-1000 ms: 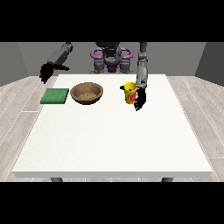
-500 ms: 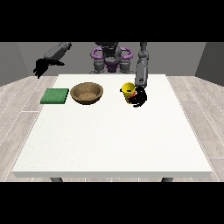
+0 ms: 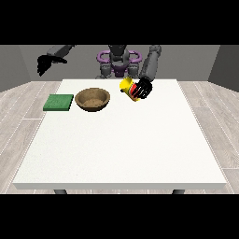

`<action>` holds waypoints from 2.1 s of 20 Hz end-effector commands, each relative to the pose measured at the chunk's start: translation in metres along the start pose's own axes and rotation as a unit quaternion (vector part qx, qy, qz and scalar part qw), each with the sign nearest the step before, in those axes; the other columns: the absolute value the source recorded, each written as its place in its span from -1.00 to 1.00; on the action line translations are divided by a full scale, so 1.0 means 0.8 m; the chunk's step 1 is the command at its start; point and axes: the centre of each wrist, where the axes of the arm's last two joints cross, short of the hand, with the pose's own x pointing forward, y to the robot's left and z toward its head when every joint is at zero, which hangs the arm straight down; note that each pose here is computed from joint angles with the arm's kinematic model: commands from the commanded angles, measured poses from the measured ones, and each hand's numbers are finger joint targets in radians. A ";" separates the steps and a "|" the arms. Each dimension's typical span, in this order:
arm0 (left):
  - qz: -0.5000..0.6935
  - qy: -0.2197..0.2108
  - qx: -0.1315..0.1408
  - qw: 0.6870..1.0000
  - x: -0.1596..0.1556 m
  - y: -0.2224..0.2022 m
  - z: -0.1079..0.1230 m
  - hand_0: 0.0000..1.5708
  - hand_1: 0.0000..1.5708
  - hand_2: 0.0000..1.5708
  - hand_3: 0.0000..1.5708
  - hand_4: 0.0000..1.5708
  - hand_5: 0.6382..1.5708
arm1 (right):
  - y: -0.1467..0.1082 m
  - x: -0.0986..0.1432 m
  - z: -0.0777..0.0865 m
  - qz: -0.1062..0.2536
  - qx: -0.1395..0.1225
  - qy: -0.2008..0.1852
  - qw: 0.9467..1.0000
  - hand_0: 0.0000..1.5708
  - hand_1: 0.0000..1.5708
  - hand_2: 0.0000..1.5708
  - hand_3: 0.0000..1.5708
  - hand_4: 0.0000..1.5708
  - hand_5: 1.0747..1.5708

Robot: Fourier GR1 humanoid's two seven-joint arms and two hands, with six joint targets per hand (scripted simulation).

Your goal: Pick the cup and pour the ball into the bowl, then pick the bowl and place it on the pad

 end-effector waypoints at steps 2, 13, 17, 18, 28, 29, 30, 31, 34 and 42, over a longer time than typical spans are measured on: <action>-0.097 -0.056 -0.056 0.992 0.055 -0.048 0.010 0.69 0.69 1.00 1.00 0.16 0.98 | -0.010 -0.029 0.012 -0.004 -0.021 0.058 0.998 -1.00 -1.00 -0.86 -0.63 -0.45 0.98; -0.248 -0.134 -0.142 0.949 0.216 -0.097 0.003 -0.03 -0.03 1.00 1.00 0.02 0.99 | -0.058 -0.064 0.056 -0.009 -0.060 0.086 0.994 -1.00 -1.00 -0.87 -0.80 -0.09 0.89; -0.346 -0.200 -0.160 0.902 0.250 -0.096 -0.007 -0.13 -0.13 1.00 1.00 0.00 1.00 | -0.028 -0.103 0.082 -0.019 -0.061 0.113 0.992 -1.00 -1.00 -0.78 -0.59 -0.07 0.88; -0.371 -0.234 -0.191 0.878 0.259 -0.096 -0.004 0.08 0.08 1.00 1.00 0.04 0.98 | -0.041 -0.077 0.048 -0.015 -0.059 0.109 0.992 -1.00 -1.00 -0.87 -0.61 -0.06 0.87; -0.588 -0.381 -0.175 0.692 0.300 -0.099 -0.004 0.95 0.95 1.00 1.00 0.63 0.68 | -0.067 -0.080 0.069 -0.011 -0.085 0.112 0.990 -1.00 -1.00 -0.85 -0.73 -0.04 0.85; -0.591 -0.382 -0.177 0.688 0.312 -0.094 -0.012 0.94 0.94 1.00 1.00 0.59 0.74 | -0.072 -0.068 0.057 -0.010 -0.067 0.110 0.992 -1.00 -1.00 -0.89 -0.66 -0.04 0.85; -0.597 -0.374 -0.172 0.689 0.315 -0.093 -0.015 0.93 0.93 1.00 1.00 0.58 0.73 | -0.075 -0.072 0.065 -0.002 -0.080 0.106 0.991 -1.00 -1.00 -0.91 -0.75 -0.04 0.85; -0.608 -0.380 -0.162 0.679 0.309 -0.096 -0.010 0.92 0.92 1.00 1.00 0.58 0.72 | -0.055 -0.073 0.050 -0.008 -0.064 0.086 0.994 -1.00 -1.00 -0.93 -0.73 -0.05 0.83; -0.601 -0.390 -0.155 0.681 0.337 -0.085 -0.008 0.92 0.92 1.00 1.00 0.55 0.77 | -0.057 -0.072 0.047 -0.012 -0.073 0.089 0.993 -1.00 -1.00 -1.00 -0.57 -0.03 0.89; -0.306 -0.198 -0.172 0.915 0.305 -0.053 -0.042 -1.00 -1.00 1.00 1.00 0.34 0.94 | -0.086 -0.074 0.083 -0.014 -0.099 0.121 0.988 -1.00 -1.00 -0.70 -0.78 -0.06 0.93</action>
